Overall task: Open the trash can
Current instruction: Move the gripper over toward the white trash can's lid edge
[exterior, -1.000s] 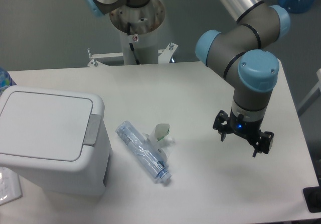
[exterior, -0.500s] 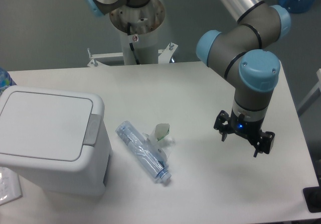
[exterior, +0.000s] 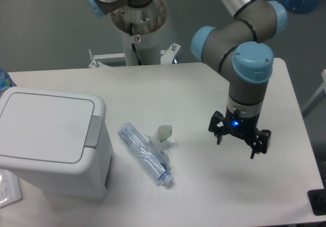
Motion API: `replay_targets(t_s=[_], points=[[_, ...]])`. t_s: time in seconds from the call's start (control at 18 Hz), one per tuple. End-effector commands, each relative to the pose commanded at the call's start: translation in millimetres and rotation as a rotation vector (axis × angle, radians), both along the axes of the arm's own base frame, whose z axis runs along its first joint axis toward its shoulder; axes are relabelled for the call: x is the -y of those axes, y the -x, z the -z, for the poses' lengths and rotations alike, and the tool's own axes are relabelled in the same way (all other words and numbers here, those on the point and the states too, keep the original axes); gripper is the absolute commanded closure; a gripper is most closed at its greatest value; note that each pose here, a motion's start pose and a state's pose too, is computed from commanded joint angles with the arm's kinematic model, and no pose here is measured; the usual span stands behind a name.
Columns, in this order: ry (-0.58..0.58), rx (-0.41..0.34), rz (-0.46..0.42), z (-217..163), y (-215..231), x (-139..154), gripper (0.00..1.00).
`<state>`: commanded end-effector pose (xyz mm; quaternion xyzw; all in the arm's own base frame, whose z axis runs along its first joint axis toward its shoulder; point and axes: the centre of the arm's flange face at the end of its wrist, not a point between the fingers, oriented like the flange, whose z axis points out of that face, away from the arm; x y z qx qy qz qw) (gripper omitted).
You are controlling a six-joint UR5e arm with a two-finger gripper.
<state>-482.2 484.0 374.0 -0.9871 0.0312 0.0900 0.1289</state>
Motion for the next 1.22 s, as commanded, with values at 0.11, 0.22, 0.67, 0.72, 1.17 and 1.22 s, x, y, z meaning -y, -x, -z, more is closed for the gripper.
replay_targets(t_s=[0.11,0.22,0.67,0.72,1.17,1.22], points=[[-0.074,0.032,-0.012,-11.6,-9.1,-7.3,0.00],[-0.162,0.080,-0.079,-32.2,-19.4,-10.3,0.00],[-0.395,0.270,-0.207,-101.4,-82.5,-28.4,0.00],[-0.402,0.290,-0.225,-104.5,-91.0,-33.2,0.00],[-0.415,0.373,-0.239,-113.5,-153.6,-71.1,0.00],[-0.417,0.378,-0.243,-113.9,-155.9,-71.7,0.00]])
